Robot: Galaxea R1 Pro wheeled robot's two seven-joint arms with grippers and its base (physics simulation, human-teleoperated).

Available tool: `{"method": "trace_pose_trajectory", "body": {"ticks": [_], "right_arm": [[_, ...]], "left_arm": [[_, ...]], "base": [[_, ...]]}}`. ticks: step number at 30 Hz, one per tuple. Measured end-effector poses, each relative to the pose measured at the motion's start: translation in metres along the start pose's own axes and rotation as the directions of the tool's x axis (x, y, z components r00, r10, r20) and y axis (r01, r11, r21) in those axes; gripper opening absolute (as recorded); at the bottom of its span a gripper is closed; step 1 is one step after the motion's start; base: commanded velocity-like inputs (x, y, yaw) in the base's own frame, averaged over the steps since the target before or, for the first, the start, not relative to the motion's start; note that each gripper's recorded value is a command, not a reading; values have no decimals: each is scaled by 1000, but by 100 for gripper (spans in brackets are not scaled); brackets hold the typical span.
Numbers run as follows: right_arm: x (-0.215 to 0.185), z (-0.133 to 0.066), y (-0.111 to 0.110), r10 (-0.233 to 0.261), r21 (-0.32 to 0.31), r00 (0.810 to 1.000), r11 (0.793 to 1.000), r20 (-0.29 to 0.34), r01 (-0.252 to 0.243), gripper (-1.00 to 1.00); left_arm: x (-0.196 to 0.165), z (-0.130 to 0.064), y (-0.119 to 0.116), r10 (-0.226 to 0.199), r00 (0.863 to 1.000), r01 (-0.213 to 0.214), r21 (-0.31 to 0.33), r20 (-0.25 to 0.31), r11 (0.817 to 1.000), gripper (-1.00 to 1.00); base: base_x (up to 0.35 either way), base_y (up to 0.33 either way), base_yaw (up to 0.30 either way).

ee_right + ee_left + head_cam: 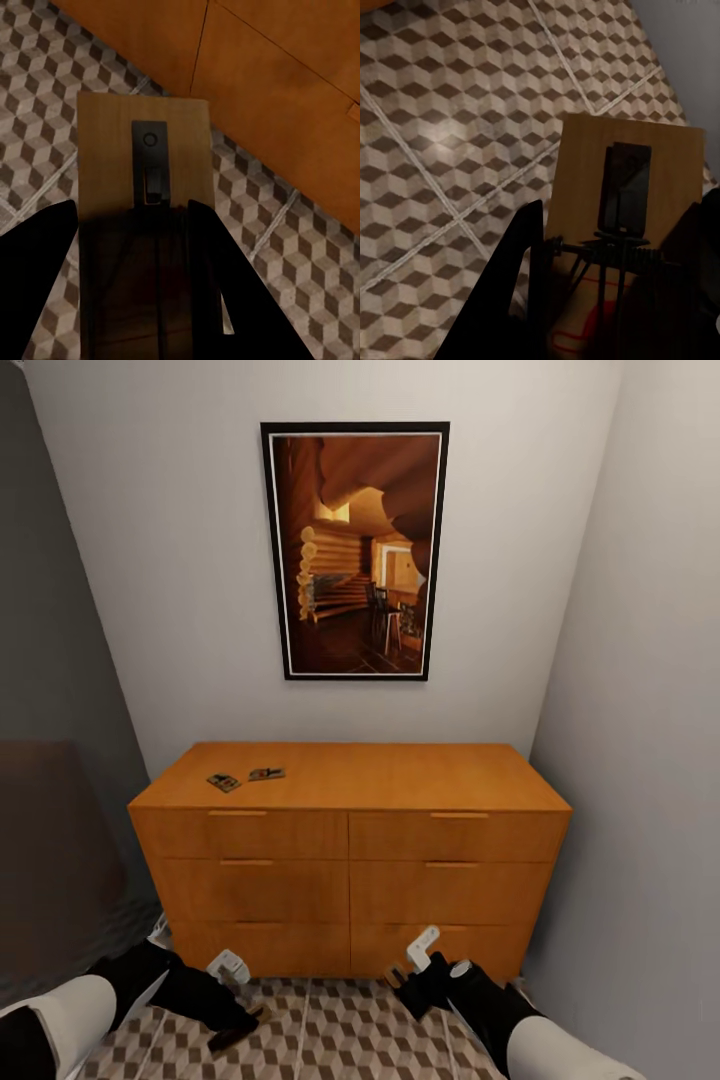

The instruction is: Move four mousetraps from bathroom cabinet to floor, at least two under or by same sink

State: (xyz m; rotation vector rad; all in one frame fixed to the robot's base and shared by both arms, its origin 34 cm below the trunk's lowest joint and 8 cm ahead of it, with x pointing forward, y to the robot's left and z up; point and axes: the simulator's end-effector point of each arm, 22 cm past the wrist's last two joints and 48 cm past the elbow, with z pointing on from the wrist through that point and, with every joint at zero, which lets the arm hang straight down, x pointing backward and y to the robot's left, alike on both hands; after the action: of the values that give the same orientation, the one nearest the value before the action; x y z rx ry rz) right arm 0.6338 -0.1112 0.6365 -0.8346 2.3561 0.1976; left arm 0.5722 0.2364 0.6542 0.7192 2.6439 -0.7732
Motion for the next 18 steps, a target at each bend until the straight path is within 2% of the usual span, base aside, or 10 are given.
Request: {"method": "trace_pose_trajectory", "body": {"ticks": [3, 6, 18], "right_arm": [[2, -2, 4, -8, -10, 1000, 1000, 19, 8, -100], [5, -5, 7, -8, -16, 1000, 1000, 15, 8, -100], [11, -19, 12, -1, -31, 1000, 1000, -16, 1, -100]], "left_arm": [[7, -8, 6, -40, 999, 40, -16, 3, 999, -100], [9, -14, 9, -62, 998, 62, -24, 5, 998, -100], [14, -28, 7, -109, 994, 110, -41, 13, 993, -100]], "base": [[0, 0, 0], [0, 0, 0], [0, 0, 0]]}}
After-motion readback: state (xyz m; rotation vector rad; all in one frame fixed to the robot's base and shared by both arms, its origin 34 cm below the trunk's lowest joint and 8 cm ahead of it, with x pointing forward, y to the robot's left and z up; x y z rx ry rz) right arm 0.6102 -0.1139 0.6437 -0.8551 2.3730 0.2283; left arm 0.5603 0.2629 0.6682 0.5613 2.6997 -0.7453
